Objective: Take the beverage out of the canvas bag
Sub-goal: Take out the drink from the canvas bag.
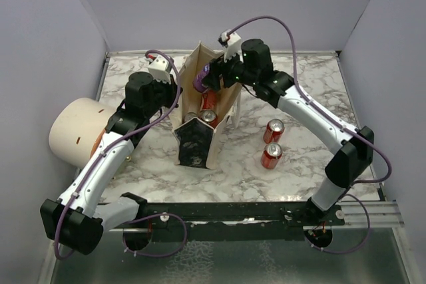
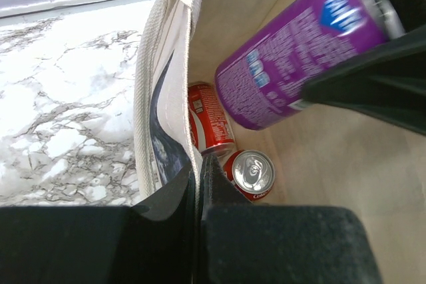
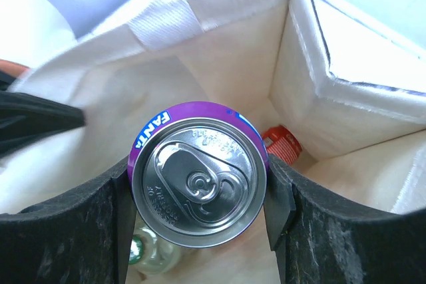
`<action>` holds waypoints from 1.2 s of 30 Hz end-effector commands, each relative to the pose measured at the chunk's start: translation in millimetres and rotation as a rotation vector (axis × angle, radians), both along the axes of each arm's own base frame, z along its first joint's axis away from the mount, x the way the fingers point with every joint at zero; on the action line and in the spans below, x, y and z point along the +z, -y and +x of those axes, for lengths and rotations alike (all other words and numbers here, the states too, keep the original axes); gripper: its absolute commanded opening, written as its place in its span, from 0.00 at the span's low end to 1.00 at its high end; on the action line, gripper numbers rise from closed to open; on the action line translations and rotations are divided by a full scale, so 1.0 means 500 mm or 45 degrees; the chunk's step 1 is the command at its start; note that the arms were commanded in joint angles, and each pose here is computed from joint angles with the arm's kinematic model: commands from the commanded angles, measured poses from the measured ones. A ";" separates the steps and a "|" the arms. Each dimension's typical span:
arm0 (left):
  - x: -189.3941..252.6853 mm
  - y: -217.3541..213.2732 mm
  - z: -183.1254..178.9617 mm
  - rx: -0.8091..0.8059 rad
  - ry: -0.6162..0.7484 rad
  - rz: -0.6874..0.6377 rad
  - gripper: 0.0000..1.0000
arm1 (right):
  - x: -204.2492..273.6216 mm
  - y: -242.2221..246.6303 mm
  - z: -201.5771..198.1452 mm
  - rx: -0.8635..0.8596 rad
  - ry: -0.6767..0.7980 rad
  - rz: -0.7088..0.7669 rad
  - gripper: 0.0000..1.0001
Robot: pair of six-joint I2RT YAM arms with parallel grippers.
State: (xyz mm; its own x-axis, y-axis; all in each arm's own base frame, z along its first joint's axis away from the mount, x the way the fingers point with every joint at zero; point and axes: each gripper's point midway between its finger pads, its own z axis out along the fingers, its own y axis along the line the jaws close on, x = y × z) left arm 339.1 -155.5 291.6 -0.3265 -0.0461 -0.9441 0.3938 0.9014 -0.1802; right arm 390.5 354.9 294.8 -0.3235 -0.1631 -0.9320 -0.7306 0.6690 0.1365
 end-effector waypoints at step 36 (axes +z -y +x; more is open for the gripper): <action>0.115 -0.008 0.010 0.058 0.194 -0.109 0.00 | 0.343 0.563 -0.168 -1.221 0.637 -0.113 0.02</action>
State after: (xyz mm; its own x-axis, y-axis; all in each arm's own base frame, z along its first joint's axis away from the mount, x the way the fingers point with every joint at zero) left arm 335.5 -152.1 293.5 -0.3550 -0.0715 -0.9321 0.3625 0.9086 -0.2077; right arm 303.8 127.5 489.5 0.0955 -0.0087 -0.9954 -0.1568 0.9873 -0.0237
